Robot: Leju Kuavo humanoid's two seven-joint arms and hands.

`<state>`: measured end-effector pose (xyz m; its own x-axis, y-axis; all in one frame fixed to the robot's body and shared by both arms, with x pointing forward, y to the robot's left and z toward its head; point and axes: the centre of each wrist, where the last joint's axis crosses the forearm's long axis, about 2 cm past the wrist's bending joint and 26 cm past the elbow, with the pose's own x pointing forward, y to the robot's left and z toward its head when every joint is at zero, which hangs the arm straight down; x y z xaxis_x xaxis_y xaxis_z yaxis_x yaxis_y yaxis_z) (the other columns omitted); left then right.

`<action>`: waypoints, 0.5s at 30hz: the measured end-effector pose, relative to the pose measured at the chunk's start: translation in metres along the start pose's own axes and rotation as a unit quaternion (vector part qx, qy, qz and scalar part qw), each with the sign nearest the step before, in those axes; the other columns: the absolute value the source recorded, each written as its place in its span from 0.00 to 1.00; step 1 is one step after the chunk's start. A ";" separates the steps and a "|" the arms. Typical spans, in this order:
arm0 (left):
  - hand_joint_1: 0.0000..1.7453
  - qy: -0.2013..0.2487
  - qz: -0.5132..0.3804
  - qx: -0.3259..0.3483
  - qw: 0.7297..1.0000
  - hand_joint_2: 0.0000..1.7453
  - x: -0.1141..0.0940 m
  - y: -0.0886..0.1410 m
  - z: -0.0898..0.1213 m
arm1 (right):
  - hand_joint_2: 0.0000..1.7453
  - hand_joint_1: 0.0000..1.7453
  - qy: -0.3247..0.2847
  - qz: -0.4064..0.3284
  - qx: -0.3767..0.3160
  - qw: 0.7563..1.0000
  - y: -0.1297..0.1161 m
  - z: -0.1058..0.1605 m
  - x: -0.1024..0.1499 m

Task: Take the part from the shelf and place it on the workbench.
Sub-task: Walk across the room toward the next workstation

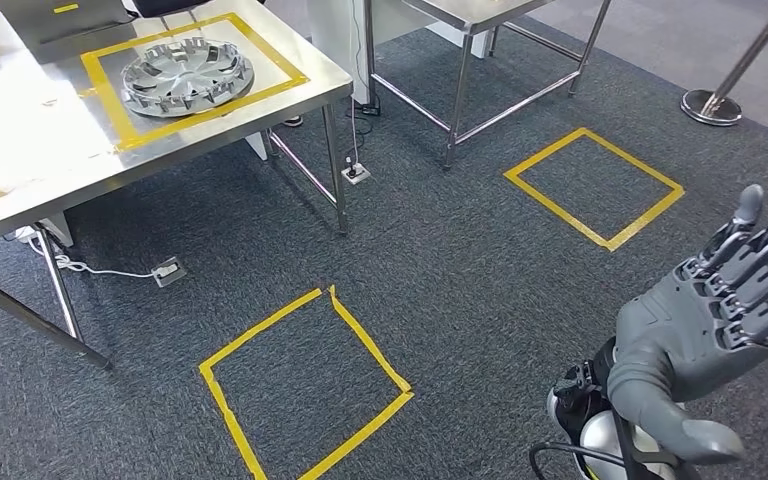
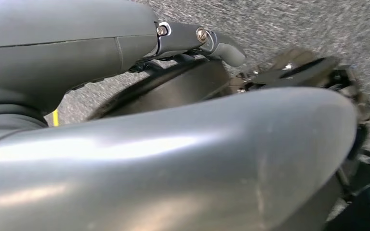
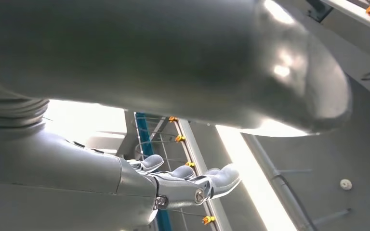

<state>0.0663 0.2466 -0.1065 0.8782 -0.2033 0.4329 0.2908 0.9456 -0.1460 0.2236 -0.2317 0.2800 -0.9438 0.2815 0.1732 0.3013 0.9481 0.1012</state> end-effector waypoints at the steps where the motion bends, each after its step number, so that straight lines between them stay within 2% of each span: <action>1: 0.00 0.000 0.000 0.000 1.000 0.00 0.000 0.000 0.000 | 0.00 0.00 0.001 0.001 0.001 1.000 0.000 0.001 0.001; 8: 0.00 0.004 0.003 -0.001 1.000 0.00 -0.007 -0.002 0.002 | 0.00 0.00 0.014 0.007 0.005 1.000 -0.003 0.010 0.007; 15: 0.00 0.011 0.004 0.002 1.000 0.00 -0.005 -0.003 0.001 | 0.00 0.00 0.017 0.012 0.011 1.000 -0.008 0.016 0.016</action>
<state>0.0602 0.2453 -0.1073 0.8891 -0.2012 0.4112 0.2823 0.9481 -0.1465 0.2037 -0.2327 0.2662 -0.9311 0.2987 0.2095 0.3201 0.9444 0.0758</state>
